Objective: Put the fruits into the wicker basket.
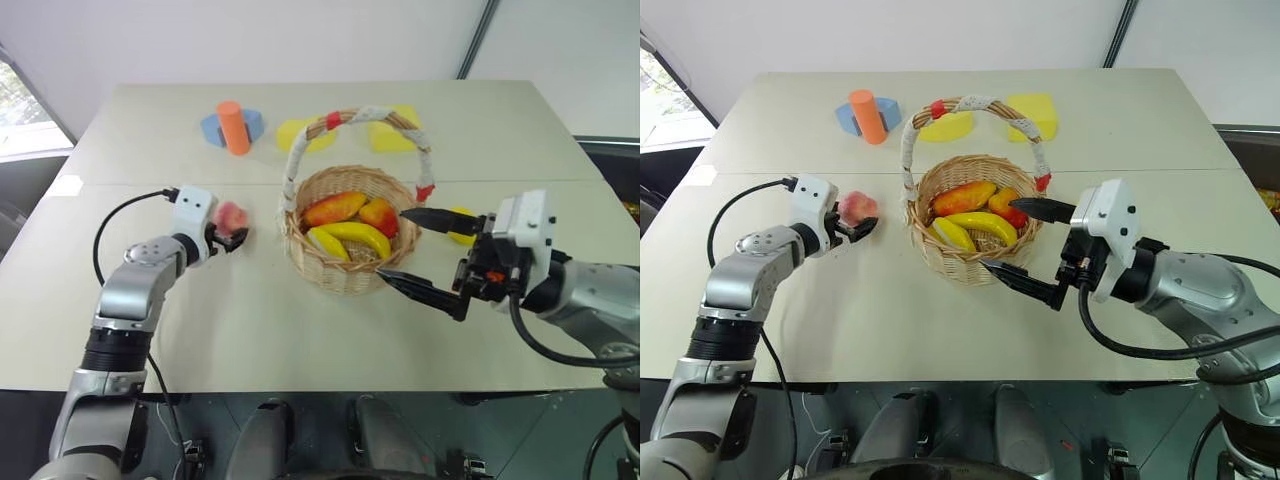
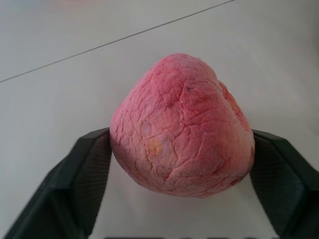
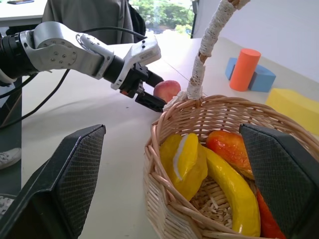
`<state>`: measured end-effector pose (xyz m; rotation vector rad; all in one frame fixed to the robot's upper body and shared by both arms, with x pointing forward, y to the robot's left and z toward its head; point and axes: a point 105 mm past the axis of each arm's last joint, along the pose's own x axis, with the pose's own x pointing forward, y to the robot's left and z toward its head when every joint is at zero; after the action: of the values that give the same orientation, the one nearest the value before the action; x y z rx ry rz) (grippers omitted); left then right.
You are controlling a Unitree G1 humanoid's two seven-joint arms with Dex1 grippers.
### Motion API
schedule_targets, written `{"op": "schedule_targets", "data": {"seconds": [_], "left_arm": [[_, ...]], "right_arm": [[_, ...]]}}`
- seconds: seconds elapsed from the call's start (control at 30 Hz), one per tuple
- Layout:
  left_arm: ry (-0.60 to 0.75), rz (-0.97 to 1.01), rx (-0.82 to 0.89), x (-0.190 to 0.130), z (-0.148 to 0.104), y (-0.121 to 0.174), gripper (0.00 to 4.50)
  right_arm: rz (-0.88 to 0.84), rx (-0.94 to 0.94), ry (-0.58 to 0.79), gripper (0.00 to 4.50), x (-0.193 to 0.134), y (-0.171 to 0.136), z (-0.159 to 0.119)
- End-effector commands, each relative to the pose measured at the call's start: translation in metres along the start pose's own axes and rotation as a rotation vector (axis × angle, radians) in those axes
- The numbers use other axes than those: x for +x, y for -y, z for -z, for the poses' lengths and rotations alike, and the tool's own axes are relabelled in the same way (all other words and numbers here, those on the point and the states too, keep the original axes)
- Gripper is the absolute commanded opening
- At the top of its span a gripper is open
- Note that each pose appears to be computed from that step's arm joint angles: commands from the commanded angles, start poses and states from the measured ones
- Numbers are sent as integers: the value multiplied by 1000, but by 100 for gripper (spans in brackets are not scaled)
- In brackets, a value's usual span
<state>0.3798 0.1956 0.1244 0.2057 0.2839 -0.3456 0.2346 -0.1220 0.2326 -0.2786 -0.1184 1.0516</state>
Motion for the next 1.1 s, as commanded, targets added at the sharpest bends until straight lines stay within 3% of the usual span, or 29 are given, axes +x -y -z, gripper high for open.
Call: {"op": "schedule_targets", "data": {"seconds": [0.03, 0.13, 0.23, 0.43, 0.6, 0.73, 0.87, 1.0, 1.1], "left_arm": [[58, -30, 29, -3, -18, -6, 270], [90, -42, 64, -13, -23, -13, 263], [206, 59, 65, -38, -36, -10, 263], [383, 492, 60, -97, -77, 45, 263], [352, 652, 167, -84, -97, 107, 263], [352, 644, 208, -58, -105, 137, 263], [336, 678, 221, -45, -101, 158, 442], [373, 660, 236, -43, -106, 156, 442], [447, 733, 195, -58, -113, 153, 442]], "right_arm": [[-4, -45, 36, 450, 0, -1, -10], [9, -48, 31, 450, -1, 1, -8], [35, -50, 15, 450, -5, 6, -5], [115, -38, -30, 450, -21, 28, 7], [147, -43, -49, 450, -27, 39, 12], [183, -54, -55, 450, -31, 44, 13], [267, -33, -80, 450, -40, 53, 22], [403, 55, -64, 450, -52, 70, 36], [598, 68, -199, 450, -70, 100, 71]]}}
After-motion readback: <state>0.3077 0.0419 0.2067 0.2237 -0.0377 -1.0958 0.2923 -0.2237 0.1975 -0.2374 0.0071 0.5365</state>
